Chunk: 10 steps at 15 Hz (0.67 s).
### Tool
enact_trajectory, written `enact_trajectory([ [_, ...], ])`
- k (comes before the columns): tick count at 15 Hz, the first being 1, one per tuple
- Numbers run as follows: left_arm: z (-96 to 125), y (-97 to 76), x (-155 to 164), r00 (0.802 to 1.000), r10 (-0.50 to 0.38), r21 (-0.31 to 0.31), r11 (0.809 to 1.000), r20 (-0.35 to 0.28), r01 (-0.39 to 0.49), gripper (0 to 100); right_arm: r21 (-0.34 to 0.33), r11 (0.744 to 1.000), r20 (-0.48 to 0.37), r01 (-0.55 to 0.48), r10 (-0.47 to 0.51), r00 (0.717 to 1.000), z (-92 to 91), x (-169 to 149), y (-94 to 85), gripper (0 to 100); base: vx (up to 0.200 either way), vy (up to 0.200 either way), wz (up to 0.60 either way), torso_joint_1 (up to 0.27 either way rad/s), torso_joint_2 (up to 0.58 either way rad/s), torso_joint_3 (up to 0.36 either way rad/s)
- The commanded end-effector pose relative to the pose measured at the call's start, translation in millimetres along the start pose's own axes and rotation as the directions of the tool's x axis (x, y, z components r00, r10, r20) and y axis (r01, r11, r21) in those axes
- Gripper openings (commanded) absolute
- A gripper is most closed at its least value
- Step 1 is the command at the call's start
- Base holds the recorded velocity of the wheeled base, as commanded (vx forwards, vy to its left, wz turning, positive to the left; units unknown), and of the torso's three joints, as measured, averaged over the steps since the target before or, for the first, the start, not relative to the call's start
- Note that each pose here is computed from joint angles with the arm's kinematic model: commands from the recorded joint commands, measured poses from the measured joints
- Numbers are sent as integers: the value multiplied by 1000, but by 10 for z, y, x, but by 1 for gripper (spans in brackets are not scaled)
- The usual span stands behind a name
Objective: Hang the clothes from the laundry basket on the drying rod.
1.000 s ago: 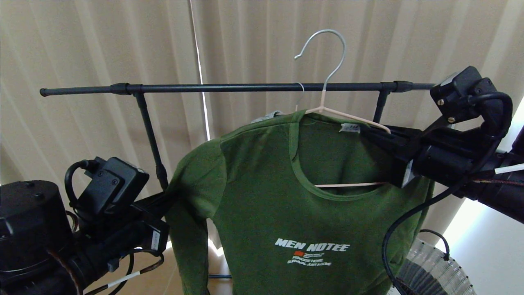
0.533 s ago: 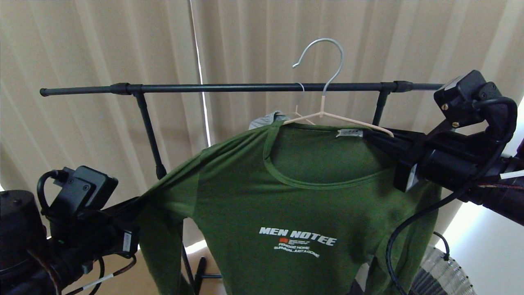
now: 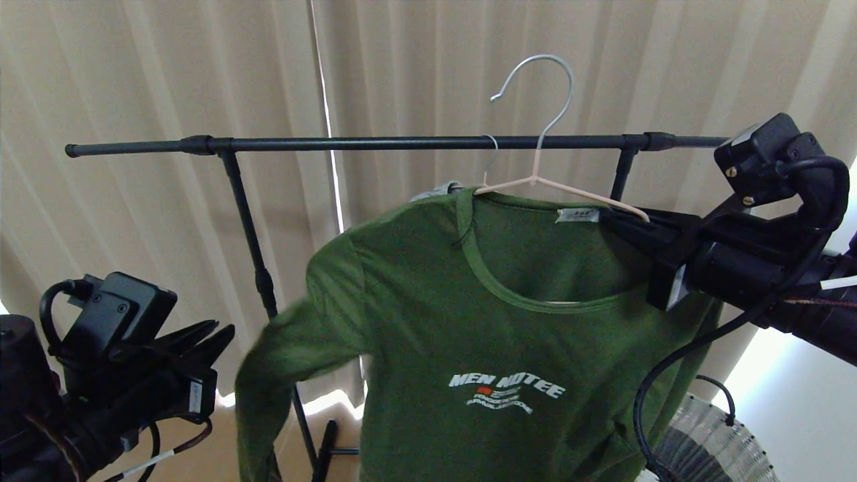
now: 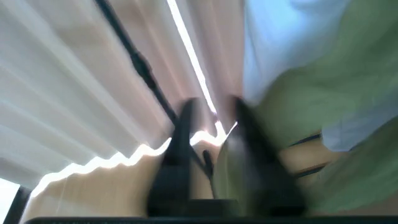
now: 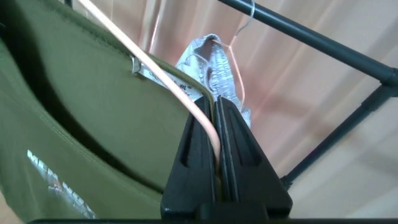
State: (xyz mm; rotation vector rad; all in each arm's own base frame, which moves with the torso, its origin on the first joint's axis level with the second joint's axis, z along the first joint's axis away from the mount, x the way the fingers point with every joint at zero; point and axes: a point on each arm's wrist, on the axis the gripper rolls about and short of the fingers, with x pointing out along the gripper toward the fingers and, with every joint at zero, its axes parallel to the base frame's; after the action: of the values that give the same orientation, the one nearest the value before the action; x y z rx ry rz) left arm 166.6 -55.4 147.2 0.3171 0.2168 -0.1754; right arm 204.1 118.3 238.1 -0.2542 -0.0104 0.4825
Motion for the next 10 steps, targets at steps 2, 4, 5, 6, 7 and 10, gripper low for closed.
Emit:
enact_trajectory([
  [2, 48, -9, -55, 998, -44, -6, 999, 44, 44, 100, 0, 1000, -15, 25, -25, 1000, -30, 8, -65, 0, 0, 0, 0, 0, 0, 0],
  [4, 118, -13, -164, 990, -89, -39, 995, 111, 94, 100, 1, 999, -27, 47, -47, 999, -50, 8, -119, 0, 0, 0, 0, 0, 0, 0],
  [5, 150, -19, -199, 986, -102, -52, 993, 134, 109, 100, 1, 998, -31, 59, -59, 998, -60, 11, -147, 0, 0, 0, 0, 0, 0, 0],
  [6, 189, -23, -227, 982, -108, -65, 991, 157, 119, 100, 1, 998, -38, 67, -66, 997, -74, 18, -166, 0, 0, 0, 0, 0, 0, 0],
  [7, 206, -26, -240, 980, -111, -77, 989, 168, 125, 100, 0, 998, -41, 67, -67, 997, -81, 18, -168, 0, 0, 0, 0, 0, 0, 0],
  [10, 199, -62, -306, 971, -151, -140, 974, 186, 179, 100, -2, 993, -57, 120, -120, 991, -100, 5, -253, 0, 0, 0, 0, 0, 0, 0],
])
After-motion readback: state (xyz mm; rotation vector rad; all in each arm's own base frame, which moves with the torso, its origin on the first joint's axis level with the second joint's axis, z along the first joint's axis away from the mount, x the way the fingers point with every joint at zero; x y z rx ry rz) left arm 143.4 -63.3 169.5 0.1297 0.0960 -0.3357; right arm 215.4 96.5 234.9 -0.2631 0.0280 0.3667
